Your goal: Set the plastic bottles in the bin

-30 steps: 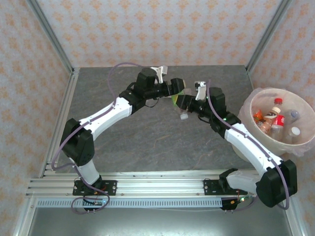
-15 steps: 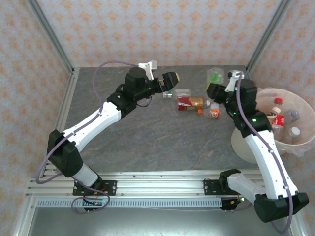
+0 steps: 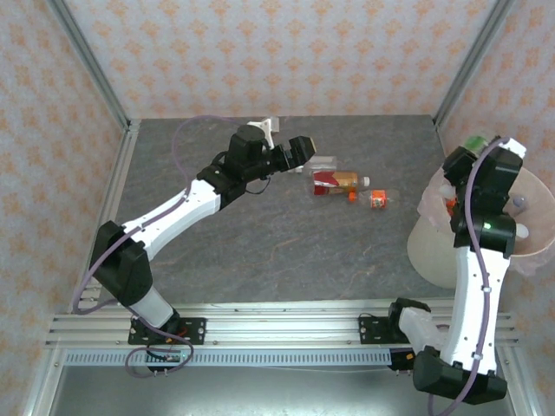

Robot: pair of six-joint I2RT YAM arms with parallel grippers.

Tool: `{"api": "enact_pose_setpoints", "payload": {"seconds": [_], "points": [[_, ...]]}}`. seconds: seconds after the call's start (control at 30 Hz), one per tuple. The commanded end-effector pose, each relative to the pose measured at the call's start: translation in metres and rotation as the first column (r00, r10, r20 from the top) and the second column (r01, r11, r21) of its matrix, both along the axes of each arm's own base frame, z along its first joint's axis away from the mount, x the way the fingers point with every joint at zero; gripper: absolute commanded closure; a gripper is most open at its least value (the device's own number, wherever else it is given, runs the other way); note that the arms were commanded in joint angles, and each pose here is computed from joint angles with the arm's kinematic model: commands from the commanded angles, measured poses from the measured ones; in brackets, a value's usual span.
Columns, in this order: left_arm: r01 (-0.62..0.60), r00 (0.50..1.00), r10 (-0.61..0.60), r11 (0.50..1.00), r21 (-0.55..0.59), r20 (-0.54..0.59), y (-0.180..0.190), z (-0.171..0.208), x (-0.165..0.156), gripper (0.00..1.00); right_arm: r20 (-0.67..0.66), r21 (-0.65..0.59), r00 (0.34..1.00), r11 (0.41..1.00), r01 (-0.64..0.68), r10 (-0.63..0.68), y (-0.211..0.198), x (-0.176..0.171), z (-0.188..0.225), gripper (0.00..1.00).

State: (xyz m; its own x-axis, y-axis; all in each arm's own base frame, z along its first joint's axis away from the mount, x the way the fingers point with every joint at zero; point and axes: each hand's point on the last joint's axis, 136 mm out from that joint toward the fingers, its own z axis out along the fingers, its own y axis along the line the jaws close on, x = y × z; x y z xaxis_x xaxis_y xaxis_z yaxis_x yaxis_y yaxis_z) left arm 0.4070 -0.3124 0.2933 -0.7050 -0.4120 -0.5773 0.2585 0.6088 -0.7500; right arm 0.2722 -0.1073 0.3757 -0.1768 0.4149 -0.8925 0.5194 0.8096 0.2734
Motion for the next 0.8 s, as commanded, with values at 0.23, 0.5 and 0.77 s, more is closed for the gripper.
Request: {"api": "enact_pose_setpoints", "payload": {"seconds": [0.23, 0.5, 0.77], "points": [[0.018, 0.998, -0.02, 0.999, -0.03, -0.062, -0.012, -0.007, 0.011, 0.0, 0.098, -0.132, 0.977, 0.971, 0.2, -0.188, -0.036, -0.011, -0.004, 0.58], [0.008, 0.996, -0.011, 0.999, -0.035, -0.091, -0.012, -0.006, 0.01, 0.0, 0.092, -0.131, 0.979, 0.972, 0.194, -0.182, -0.038, 0.0, -0.019, 0.36], [0.001, 0.996, -0.002, 1.0, -0.021, -0.087, -0.013, -0.002, 0.007, 0.0, 0.024, -0.08, 0.959, 0.956, 0.283, -0.282, -0.048, -0.012, -0.023, 0.15]]}}
